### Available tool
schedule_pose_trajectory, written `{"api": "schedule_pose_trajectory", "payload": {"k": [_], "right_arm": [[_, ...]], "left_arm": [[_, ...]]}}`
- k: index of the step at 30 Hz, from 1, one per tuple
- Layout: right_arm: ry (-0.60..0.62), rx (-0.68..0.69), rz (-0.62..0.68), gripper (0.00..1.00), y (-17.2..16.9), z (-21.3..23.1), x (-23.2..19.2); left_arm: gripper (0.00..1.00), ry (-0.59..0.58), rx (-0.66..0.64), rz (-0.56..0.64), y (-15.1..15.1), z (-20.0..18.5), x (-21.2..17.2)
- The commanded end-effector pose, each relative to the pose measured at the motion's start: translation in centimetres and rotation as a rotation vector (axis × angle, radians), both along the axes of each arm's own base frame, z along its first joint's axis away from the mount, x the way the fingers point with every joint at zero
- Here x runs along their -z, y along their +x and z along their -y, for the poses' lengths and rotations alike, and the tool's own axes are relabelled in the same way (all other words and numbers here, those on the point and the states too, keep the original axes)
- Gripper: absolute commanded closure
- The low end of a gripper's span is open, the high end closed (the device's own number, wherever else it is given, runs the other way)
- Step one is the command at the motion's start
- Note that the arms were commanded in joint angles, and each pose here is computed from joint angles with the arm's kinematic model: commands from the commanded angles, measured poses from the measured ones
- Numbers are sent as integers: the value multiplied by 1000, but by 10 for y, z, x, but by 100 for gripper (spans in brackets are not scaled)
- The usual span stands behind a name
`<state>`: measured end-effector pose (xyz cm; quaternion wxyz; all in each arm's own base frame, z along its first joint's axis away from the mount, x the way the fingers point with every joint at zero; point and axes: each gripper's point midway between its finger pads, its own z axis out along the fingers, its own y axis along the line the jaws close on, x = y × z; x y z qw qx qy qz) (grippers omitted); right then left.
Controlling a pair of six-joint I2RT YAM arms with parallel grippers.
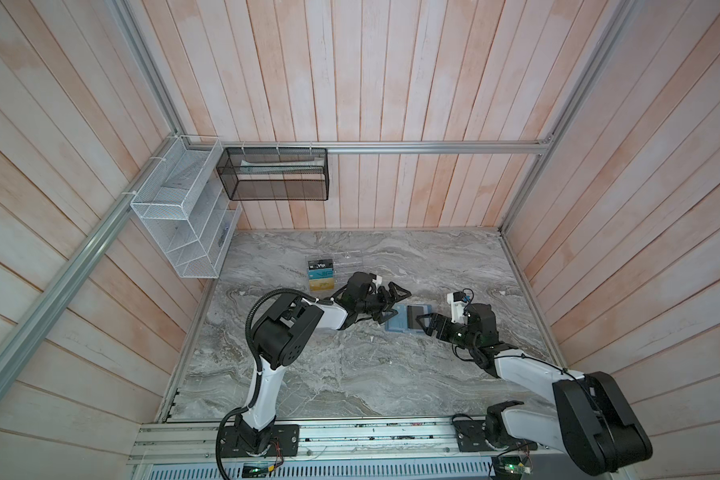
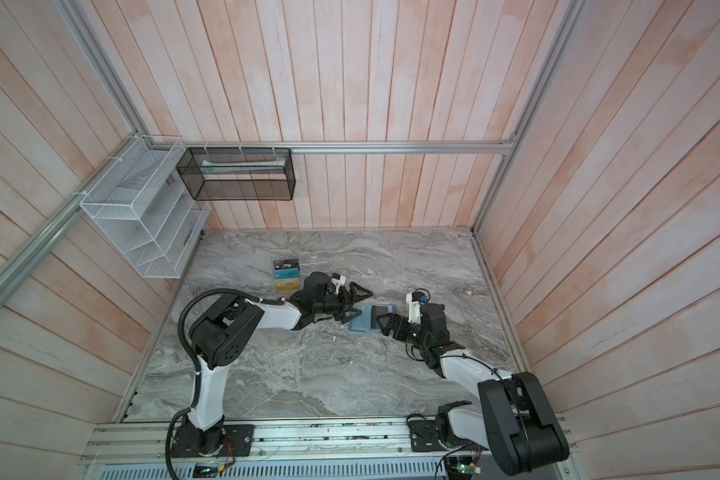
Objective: Take the credit cards out of the card holder
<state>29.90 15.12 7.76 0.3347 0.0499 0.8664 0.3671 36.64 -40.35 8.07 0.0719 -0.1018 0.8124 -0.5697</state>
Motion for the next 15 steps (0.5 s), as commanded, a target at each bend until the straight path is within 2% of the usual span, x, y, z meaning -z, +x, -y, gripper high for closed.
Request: {"api": "schedule_pose_trajectory", "payload": {"k": [1,8,15], "right_arm": [[55,-38,72,3,17,-10,-21],[93,-43,84,3,32,-14,-25],[137,-47,53,4,29,-14,-10]], "left_arm": [[0,-37,23,12,-5,4,-13],[0,-82,27,-11,0,11,-19],[0,-103,28,-36,-1,14,-17]]}}
